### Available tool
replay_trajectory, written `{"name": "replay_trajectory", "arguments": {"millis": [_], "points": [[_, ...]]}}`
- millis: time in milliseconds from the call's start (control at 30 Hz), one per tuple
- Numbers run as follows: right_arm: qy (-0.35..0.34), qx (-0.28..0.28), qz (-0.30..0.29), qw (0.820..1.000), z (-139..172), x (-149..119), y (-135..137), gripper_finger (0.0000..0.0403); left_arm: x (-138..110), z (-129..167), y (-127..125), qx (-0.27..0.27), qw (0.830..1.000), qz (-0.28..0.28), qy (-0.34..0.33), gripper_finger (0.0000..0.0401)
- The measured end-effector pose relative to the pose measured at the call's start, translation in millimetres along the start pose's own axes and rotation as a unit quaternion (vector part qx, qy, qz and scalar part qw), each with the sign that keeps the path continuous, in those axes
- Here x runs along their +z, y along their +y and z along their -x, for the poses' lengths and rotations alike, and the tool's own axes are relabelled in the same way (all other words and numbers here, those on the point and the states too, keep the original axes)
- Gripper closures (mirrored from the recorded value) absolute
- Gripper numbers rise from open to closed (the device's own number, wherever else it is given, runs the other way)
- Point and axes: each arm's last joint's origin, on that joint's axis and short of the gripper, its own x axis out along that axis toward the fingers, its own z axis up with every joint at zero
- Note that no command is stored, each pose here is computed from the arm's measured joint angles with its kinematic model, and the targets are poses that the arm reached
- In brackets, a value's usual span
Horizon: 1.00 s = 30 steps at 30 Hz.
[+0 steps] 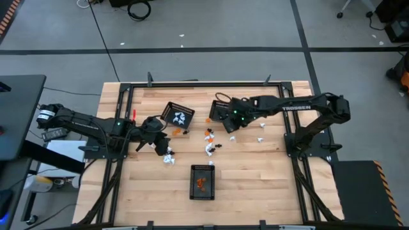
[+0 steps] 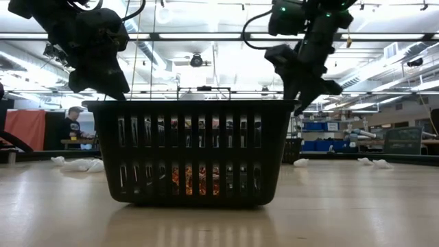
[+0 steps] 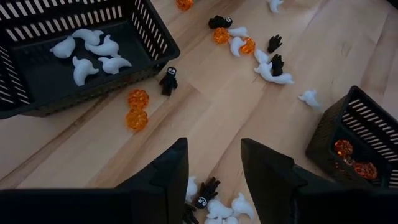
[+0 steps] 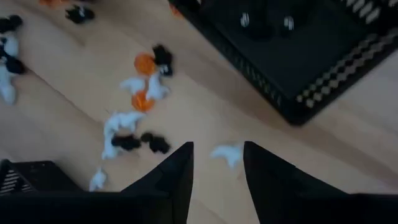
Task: Sort Halloween decoration
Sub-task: Put the white ghost toy into the top left black basket
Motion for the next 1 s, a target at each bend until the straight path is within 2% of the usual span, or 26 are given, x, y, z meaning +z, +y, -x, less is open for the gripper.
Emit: {"name": "replay_trajectory", "arguments": {"millis": [267,533,767,1000], "points": [[0.058,-0.02,-0.062,0.996,-25.5,-25.2,-18.8,0.0229,0.0,0.0,0.0,0.0,1.0,-0.004,0.0,0.0246],[0.042,0.0,-0.054,0.998,-43.9,-31.1,-21.2,0.0215,0.0,0.0,0.0,0.0,1.0,-0.004,0.0,0.0246],[0.057,-0.022,-0.028,0.998,-76.9,-30.9,-10.9,0.0222,0.0,0.0,0.0,0.0,1.0,-0.004,0.0,0.0246],[0.064,-0.052,-0.068,0.994,-89.5,-38.9,-3.9,0.0223,-0.1,0.0,0.1,0.0,1.0,-0.003,0.0,0.0246]]}}
